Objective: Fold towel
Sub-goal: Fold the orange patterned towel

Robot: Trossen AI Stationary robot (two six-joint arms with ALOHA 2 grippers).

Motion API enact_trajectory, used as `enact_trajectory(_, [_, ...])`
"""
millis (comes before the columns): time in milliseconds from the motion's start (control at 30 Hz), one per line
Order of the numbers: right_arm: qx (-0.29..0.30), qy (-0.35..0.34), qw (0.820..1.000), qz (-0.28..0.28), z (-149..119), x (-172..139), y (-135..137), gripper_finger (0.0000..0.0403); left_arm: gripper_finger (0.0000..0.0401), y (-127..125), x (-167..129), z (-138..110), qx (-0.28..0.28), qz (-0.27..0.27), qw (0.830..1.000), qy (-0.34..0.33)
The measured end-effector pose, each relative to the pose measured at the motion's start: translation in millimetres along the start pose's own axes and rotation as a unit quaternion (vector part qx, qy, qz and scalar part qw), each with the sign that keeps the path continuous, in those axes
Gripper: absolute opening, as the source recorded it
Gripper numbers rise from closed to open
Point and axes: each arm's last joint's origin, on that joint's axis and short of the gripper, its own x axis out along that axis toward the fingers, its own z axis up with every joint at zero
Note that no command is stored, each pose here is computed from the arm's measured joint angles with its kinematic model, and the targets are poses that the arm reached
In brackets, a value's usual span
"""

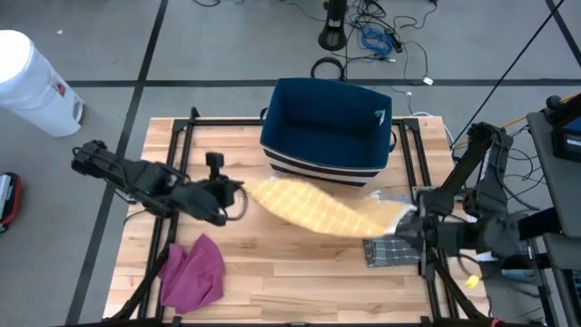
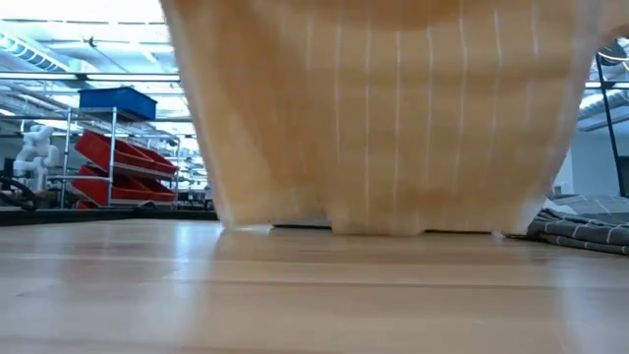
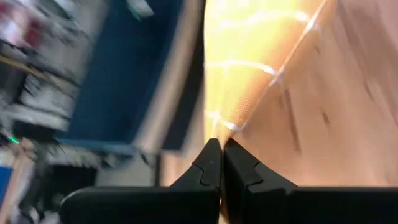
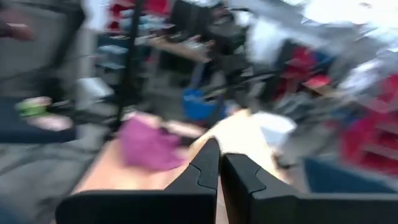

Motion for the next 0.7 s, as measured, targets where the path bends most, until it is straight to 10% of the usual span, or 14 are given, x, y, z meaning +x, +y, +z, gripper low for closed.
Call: enact_trajectory(700, [0.066, 0.169, 0.978, 0.102, -96.3, 58.0, 128.1, 0.0008, 0.0000, -93.0, 46.8, -61.5, -0.032, -0.175, 0.980, 0.086])
